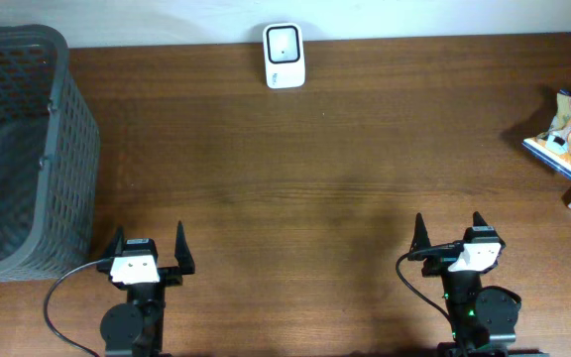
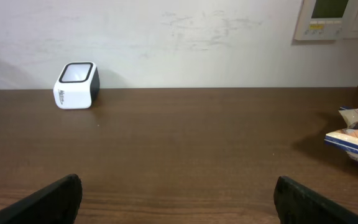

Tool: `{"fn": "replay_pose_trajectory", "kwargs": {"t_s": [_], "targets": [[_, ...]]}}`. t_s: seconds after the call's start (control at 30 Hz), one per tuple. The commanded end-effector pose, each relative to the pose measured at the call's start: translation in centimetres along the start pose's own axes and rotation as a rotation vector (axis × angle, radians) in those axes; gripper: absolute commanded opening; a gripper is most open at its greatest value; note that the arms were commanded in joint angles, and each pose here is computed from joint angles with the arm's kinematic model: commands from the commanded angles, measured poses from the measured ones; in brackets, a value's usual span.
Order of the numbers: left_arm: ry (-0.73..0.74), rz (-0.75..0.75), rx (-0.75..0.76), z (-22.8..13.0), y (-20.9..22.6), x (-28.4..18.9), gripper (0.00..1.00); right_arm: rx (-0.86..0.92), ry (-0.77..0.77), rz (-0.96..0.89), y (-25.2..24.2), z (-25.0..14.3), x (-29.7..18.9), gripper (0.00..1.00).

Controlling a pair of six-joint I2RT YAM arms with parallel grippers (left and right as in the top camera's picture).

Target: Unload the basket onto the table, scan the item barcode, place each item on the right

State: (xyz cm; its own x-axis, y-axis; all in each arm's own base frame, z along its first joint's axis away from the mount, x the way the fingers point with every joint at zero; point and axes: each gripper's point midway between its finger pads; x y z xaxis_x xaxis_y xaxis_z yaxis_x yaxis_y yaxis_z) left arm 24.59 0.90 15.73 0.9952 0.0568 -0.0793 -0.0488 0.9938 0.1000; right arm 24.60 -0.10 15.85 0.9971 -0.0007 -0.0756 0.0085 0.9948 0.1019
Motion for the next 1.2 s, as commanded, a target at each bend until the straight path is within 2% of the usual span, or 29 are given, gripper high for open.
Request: {"fn": "replay_pose_trajectory", "kwargs": {"t_s": [0.0, 1.17], "targets": [[-0.001, 0.026, 0.001, -0.09, 0.41, -0.03, 0.99, -0.007, 0.003, -0.005, -0.06, -0.31, 0.02, 0.99], [-0.005, 0.014, 0.001, 0.01, 0.21, -0.02, 0.99, -0.007, 0.003, -0.005, -0.06, -0.31, 0.02, 0.98]]}}
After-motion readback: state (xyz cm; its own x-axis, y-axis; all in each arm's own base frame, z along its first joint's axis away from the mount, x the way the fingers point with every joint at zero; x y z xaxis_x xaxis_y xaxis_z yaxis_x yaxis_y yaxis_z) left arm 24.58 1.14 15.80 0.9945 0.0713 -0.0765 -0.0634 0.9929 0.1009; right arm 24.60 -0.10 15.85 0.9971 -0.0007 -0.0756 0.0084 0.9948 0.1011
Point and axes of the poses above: each gripper's point midway between its finger pads, its own x axis out along the fingers, its own y axis along the line the jaws close on, z = x × y, and after that the axes turned 5 degrees about x, right-handed
